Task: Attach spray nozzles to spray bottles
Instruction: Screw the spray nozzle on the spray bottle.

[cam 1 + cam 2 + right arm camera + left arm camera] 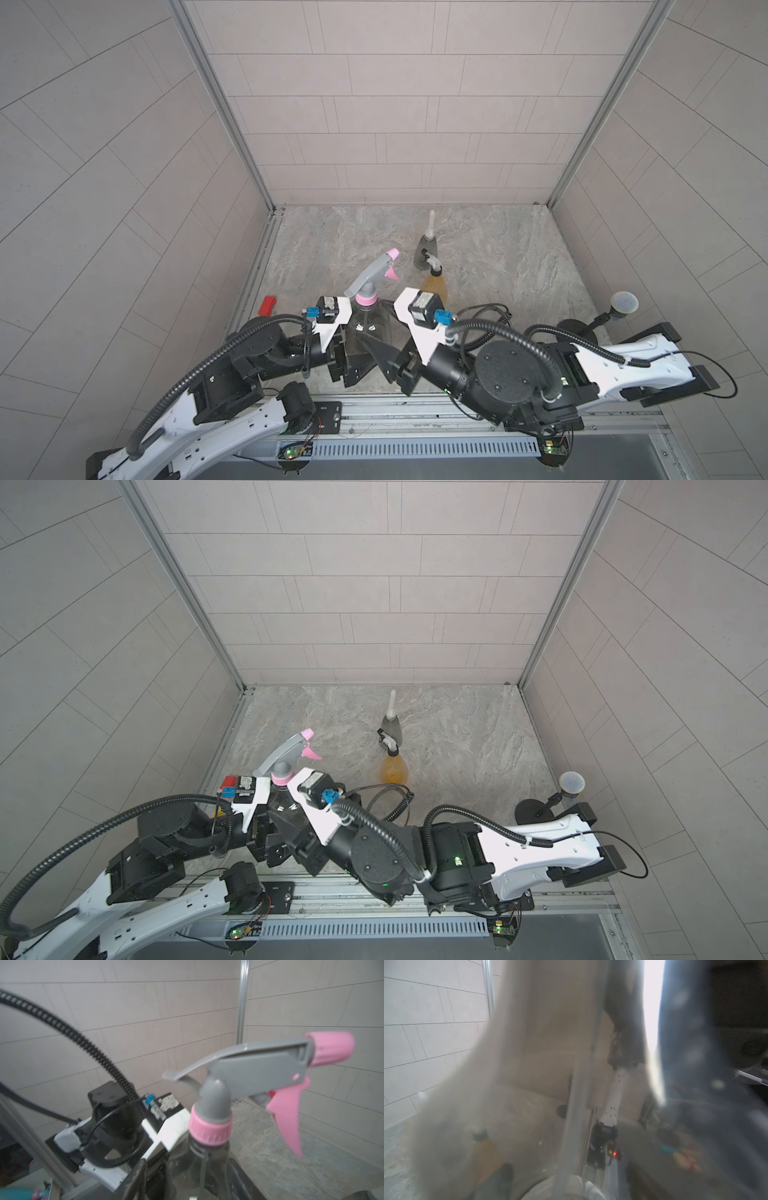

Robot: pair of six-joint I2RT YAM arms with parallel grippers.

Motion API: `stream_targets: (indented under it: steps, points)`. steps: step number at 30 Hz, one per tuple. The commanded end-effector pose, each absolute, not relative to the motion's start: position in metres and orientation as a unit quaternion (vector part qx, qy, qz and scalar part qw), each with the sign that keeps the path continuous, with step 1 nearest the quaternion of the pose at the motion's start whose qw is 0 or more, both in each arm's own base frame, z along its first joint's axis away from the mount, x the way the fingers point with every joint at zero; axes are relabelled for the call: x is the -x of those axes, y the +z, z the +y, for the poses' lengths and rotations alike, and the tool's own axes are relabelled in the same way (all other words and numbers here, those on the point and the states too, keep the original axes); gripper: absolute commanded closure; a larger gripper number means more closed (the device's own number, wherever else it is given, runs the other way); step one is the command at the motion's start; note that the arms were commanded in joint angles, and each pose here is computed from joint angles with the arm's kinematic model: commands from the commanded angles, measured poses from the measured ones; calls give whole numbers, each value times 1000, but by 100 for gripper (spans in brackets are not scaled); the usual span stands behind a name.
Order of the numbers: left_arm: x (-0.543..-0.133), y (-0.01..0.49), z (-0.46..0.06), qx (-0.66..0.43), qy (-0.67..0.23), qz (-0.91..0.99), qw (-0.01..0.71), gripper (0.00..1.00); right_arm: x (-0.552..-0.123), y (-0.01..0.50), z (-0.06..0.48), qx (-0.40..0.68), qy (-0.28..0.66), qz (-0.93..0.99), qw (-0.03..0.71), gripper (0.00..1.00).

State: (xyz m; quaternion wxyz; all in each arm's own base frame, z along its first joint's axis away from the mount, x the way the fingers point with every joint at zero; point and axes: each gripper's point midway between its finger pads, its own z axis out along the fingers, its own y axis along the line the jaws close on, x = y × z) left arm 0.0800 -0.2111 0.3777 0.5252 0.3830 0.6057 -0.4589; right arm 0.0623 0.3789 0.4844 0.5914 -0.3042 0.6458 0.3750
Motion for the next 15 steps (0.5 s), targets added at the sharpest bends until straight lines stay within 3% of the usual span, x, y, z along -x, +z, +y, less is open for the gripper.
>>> stream_targets:
  steps: [1, 7, 15]
  points:
    - [-73, 401, -204, -374, -477, 579, 545, 100, -37, 505, 356, 365, 429, 587, 581, 28]
    - [-57, 398, -210, -407, -502, 564, 514, 100, -55, 523, 326, 392, 464, 562, 561, 19]
    - [-41, 396, -213, -435, -524, 550, 484, 100, -91, 541, 331, 401, 525, 549, 512, 12]
